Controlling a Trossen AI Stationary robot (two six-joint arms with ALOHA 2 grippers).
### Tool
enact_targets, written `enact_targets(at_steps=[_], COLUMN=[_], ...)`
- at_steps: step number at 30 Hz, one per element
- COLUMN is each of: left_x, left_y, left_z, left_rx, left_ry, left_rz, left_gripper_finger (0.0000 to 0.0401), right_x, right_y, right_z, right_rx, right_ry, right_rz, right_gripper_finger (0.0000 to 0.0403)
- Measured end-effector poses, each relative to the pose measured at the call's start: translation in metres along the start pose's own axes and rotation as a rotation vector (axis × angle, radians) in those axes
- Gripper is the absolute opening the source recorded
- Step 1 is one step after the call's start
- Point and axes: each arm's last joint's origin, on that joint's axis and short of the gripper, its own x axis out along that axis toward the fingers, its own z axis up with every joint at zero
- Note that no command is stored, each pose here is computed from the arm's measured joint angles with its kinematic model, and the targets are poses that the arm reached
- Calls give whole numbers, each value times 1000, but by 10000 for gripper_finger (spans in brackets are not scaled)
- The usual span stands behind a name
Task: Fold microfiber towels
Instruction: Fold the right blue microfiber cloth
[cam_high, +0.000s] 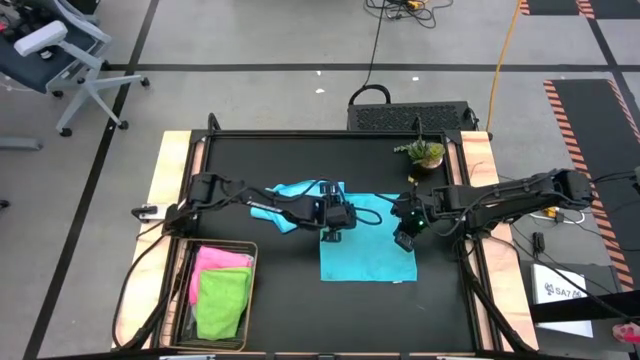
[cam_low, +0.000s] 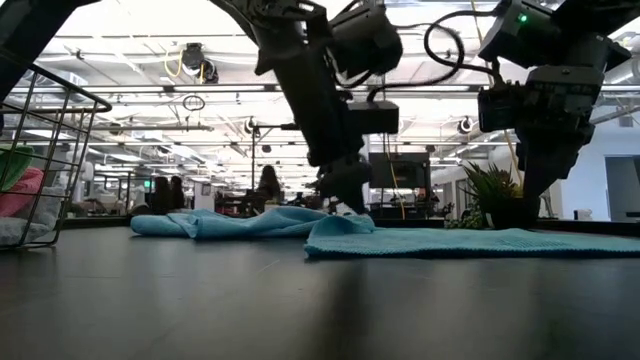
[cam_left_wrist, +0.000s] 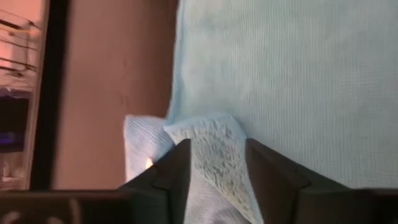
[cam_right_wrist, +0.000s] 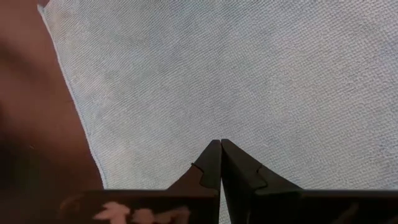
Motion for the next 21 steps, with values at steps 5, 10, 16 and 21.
enact_targets(at_steps=[5,10,16,21], left_x=[1,1,3,5], left_y=[2,2,-5,-1], left_z=[-1,-1,-8,-11], left_rx=[8,-38,-18,0], left_ry=[11,5,34,63], left_rz=[-6,-66,-182,-115], left_gripper_finger=[90,64,98,152], right_x=[0,0,0,0], right_y=[0,0,1,1], right_z=[0,0,0,0], right_rx=[0,0,0,0], right_ry=[1,0,13,15], right_rz=[0,0,18,23], right_gripper_finger=[0,0,0,0])
